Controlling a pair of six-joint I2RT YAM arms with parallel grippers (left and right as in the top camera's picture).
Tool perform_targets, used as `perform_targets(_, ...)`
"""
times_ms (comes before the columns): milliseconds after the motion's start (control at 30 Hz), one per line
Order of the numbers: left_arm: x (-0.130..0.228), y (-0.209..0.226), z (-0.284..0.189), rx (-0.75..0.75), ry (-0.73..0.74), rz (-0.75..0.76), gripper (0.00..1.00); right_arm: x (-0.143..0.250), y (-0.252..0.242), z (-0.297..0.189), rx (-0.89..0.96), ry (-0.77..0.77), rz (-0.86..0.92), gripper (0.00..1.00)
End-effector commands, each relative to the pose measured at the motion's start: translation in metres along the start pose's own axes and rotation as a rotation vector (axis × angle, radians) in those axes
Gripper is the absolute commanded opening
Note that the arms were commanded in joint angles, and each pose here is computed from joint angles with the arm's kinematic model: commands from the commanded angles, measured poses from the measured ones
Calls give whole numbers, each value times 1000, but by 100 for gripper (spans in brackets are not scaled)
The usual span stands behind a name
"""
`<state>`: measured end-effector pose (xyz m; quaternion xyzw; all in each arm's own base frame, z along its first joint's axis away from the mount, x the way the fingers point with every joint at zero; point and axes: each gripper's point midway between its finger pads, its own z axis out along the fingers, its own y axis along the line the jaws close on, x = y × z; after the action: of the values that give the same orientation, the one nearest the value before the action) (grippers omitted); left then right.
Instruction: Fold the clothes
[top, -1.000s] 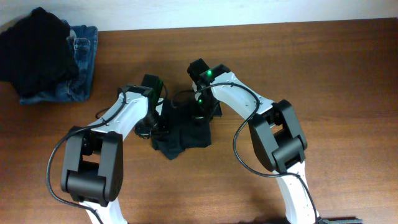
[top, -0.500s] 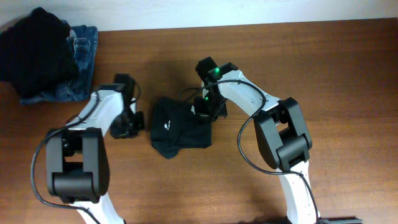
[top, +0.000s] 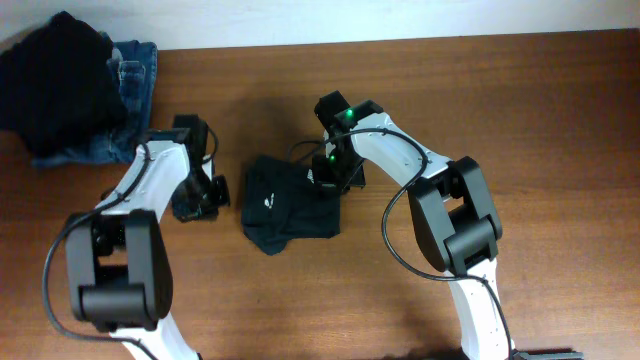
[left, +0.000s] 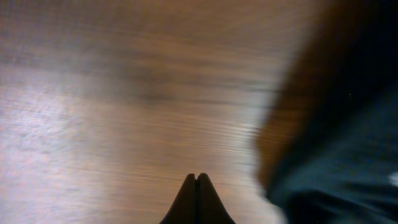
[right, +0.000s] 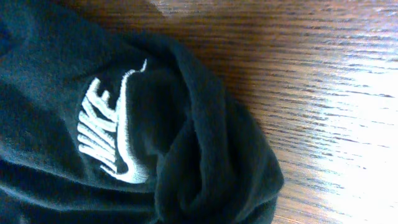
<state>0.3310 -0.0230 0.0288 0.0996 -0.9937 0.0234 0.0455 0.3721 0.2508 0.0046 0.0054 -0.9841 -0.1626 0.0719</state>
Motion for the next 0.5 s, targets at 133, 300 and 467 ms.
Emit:
perform_targets(133, -19, -72, -48, 307, -163, 160, 1, -6, -22, 3, 76, -30, 25, 4)
perform_targets(300, -38, -99, -47, 340, -250, 224, 1, -6, -22, 3, 76, -30, 25, 4)
perform_targets(467, -34, -130, -36, 448, -215, 275, 1, -6, -22, 3, 76, -29, 25, 4)
